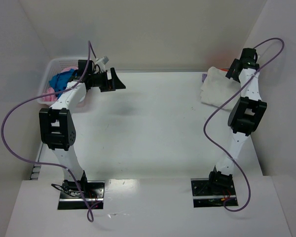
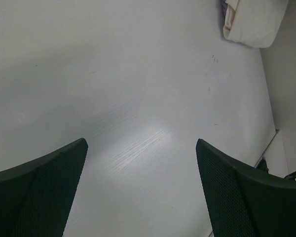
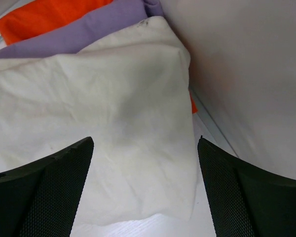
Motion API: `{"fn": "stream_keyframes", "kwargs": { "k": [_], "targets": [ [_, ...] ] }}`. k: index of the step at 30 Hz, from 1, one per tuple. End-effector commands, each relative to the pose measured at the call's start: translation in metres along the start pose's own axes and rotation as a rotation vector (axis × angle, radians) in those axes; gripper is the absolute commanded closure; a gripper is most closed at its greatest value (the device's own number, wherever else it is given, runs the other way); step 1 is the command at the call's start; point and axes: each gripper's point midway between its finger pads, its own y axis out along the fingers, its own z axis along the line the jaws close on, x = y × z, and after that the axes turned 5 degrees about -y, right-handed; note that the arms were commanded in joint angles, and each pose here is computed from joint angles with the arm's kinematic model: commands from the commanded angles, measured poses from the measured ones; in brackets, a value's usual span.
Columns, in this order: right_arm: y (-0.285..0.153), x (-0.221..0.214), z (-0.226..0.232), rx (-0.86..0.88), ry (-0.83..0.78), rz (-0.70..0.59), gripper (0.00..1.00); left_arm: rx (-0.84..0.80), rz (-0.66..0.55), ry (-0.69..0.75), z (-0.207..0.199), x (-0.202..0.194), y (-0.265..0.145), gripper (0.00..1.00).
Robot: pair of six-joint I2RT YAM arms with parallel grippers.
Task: Fold and stack the t-shirts
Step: Put the neatly folded tshirt into the corner of the board with the right arm
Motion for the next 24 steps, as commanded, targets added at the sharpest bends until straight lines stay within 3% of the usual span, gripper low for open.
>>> {"fn": "stream_keyframes", "kwargs": {
  "k": [1,5,10,16,21,22,24],
  "targets": [
    [-0.075,0.057,0.013,0.114,0.054,-0.191,0.09,-0.042,-0.042,0.083,-0.021,0.016,-0.014,0.02],
    [-0.101,0.041,0.05,0.225,-0.007,-0.222,0.09,-0.062,-0.045,0.1,-0.034,0.013,-0.02,0.02],
    [-0.078,-0.019,0.08,0.233,-0.06,-0.114,0.11,-0.095,-0.054,0.128,-0.055,0.01,-0.032,0.02],
    [-0.04,-0.043,0.081,0.146,-0.023,-0.062,0.43,-0.119,-0.053,0.119,-0.064,0.002,-0.041,0.02],
    [-0.025,-0.032,0.07,0.038,0.009,-0.101,0.67,-0.121,-0.058,0.114,-0.066,0.001,-0.043,0.02],
    [-0.018,-0.037,0.068,0.021,0.005,-0.09,0.77,-0.121,-0.057,0.105,-0.066,0.001,-0.043,0.02],
    [-0.015,-0.028,0.07,0.014,0.011,-0.107,0.81,-0.118,-0.047,0.084,-0.061,-0.002,-0.038,0.02]
  ]
}}
